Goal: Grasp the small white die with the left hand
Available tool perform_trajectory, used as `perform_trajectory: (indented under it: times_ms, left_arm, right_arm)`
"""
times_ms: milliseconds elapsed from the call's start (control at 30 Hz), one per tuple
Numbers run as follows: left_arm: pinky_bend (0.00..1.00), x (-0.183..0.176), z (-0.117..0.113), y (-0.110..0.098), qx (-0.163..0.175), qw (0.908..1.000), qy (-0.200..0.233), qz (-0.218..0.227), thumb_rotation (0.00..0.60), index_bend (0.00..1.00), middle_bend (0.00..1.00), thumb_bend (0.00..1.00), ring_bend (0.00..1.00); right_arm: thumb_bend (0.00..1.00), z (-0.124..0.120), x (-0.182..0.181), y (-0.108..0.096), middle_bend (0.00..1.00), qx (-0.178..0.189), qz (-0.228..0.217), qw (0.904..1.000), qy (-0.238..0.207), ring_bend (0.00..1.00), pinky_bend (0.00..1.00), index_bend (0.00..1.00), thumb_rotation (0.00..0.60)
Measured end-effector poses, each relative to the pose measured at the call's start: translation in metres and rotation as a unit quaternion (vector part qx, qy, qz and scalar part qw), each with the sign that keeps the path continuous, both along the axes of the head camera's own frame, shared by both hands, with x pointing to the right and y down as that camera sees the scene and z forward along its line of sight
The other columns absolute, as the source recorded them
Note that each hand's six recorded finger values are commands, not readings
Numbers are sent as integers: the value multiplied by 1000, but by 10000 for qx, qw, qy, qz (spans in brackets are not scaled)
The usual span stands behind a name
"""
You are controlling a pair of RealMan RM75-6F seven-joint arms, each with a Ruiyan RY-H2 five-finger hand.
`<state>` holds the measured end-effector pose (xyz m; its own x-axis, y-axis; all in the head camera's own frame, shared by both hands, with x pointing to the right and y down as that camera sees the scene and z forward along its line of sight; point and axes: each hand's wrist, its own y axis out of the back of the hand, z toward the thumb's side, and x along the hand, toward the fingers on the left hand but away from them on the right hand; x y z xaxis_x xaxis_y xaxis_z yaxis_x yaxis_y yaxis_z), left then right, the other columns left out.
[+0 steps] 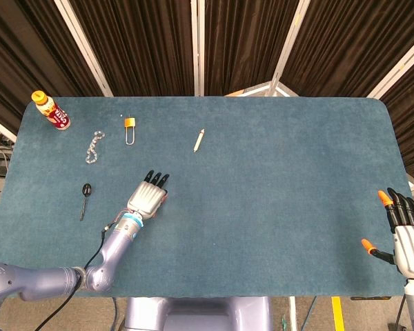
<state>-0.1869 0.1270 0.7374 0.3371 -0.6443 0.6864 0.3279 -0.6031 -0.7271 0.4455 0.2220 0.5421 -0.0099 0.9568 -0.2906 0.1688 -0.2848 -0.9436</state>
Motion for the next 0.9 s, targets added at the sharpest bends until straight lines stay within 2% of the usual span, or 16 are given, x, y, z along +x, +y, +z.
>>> perform_trajectory:
  times_ms: [300, 533, 633, 800, 900]
  left_arm:
    - [0, 7, -32, -12, 326, 9981, 515, -43, 600, 539, 0, 417, 0]
    - [0, 23, -81, -25, 647, 9892, 1293, -221, 600, 516, 0, 417, 0]
    - [0, 21, -100, -32, 820, 9855, 1461, -260, 600, 439, 0, 406, 0]
    - [0, 9, -118, -35, 957, 9840, 1481, -271, 600, 242, 0, 381, 0]
    - [0, -3, -124, -34, 1008, 9840, 1434, -319, 600, 229, 0, 380, 0]
  right_arm:
    - [68, -1, -1, 1, 0, 11, -9, 10000, 15, 0, 0, 0, 600]
    - [66, -3, 0, 0, 0, 42, 24, 10000, 1, 0, 0, 0, 600]
    - [65, -3, 0, 0, 0, 42, 18, 10000, -1, 0, 0, 0, 600]
    - [65, -3, -3, 2, 0, 19, -11, 10000, -1, 0, 0, 0, 600]
    - [65, -3, -5, 3, 0, 5, -42, 10000, 20, 0, 0, 0, 600]
